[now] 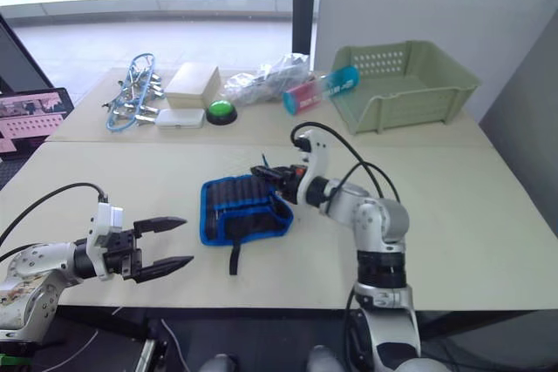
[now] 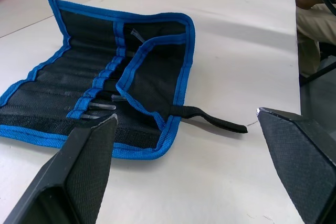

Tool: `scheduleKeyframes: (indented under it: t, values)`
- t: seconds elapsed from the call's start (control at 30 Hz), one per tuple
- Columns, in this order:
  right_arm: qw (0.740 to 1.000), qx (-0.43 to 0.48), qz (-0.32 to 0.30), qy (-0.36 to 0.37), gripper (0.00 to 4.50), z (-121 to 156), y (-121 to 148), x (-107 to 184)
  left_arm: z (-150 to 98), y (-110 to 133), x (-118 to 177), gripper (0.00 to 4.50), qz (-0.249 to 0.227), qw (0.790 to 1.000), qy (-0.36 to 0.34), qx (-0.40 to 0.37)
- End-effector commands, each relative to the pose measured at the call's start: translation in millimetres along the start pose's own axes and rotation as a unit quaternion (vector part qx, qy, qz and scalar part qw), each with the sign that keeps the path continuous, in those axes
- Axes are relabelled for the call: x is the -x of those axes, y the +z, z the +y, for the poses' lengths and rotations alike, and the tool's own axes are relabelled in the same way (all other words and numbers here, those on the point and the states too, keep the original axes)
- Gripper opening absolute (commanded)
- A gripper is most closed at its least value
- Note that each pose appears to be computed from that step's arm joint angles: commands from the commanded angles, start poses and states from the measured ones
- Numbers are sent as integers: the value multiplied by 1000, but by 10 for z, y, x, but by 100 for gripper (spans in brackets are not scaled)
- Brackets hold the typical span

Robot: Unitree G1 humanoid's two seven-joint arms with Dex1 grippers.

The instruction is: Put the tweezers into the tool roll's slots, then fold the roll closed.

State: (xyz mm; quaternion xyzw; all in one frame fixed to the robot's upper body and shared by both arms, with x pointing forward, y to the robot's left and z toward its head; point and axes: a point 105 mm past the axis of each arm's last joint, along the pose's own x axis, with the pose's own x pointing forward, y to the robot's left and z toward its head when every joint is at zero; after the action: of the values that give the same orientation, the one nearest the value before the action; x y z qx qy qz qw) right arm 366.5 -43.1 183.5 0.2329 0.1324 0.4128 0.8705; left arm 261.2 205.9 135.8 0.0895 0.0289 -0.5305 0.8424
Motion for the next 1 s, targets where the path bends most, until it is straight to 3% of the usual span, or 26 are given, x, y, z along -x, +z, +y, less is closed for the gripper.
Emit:
scheduleKeyframes:
  t: [0.03, 0.13, 0.33, 0.37, 0.47, 0.67, 1.0]
  values:
    - [999, 19, -33, 7, 330, -95, 96, 24, 26, 89, 38, 450, -1, 1000, 6, -23]
    - [999, 33, -20, -26, 255, -353, -18, 35, 31, 99, 52, 450, -1, 1000, 9, -25]
    - [998, 55, -11, -22, 49, -381, -66, 51, 18, 114, 68, 450, 1, 1000, 11, -26]
    - [998, 57, -14, -19, 49, -362, -51, 71, 15, 114, 69, 450, 1, 1000, 12, -26]
    - [997, 66, -19, -20, 108, -336, -23, 150, 4, 111, 74, 450, 2, 1000, 12, -25]
    - [999, 47, -12, -22, 315, -316, -46, 259, -14, 103, 65, 450, 3, 1000, 11, -22]
    - [998, 46, 33, -38, 315, -344, -213, 268, -21, 102, 43, 450, 2, 1000, 8, -21]
